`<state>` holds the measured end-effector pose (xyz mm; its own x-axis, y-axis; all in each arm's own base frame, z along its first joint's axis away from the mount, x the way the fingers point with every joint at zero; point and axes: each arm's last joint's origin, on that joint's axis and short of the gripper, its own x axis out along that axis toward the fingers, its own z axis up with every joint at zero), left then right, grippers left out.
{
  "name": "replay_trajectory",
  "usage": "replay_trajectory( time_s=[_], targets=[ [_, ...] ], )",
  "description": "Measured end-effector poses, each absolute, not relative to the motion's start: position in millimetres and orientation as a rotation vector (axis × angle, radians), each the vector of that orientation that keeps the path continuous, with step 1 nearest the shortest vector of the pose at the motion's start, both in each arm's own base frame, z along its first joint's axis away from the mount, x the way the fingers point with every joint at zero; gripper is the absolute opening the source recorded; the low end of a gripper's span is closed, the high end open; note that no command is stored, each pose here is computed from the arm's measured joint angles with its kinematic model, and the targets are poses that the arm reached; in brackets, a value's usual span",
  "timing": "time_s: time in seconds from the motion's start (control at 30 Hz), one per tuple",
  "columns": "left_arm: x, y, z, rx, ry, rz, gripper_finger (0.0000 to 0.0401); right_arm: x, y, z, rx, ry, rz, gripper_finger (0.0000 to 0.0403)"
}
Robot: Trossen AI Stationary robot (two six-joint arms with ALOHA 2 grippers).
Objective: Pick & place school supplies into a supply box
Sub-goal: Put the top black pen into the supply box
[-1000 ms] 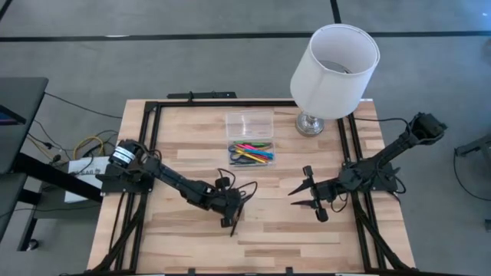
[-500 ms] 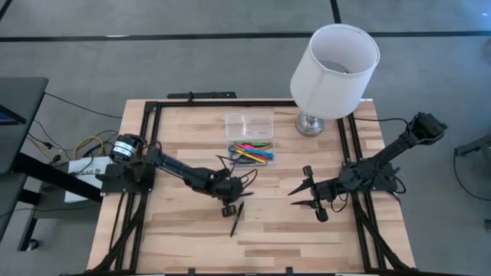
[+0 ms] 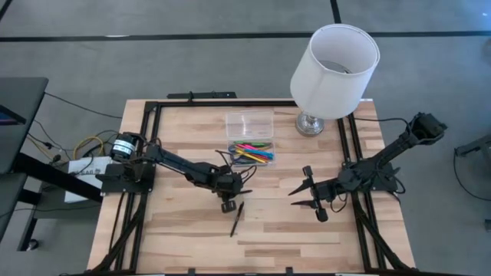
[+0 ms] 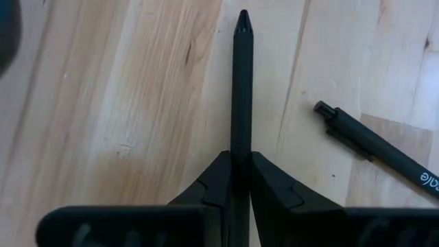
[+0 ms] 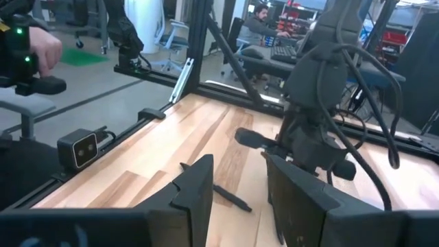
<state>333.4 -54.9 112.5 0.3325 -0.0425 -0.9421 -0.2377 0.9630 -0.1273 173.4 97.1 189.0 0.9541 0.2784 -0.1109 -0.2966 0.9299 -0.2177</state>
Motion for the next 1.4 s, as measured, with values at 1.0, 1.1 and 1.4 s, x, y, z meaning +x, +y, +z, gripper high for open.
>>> replay_trajectory(
  time_s=[1.0, 1.1, 1.4],
  targets=[
    [330, -59, 120, -0.219, 1.351, 0.037, 0.0046, 173, 97, 186, -0.186, 0.117, 0.293, 0.0134],
    [328, -59, 125, -0.186, 1.432, 0.036, 0.0047, 173, 97, 186, -0.186, 0.117, 0.293, 0.0134],
    [322, -57, 131, -0.130, 1.546, 0.081, 0.0037, 173, 97, 185, -0.188, 0.122, 0.294, 0.0134]
  ],
)
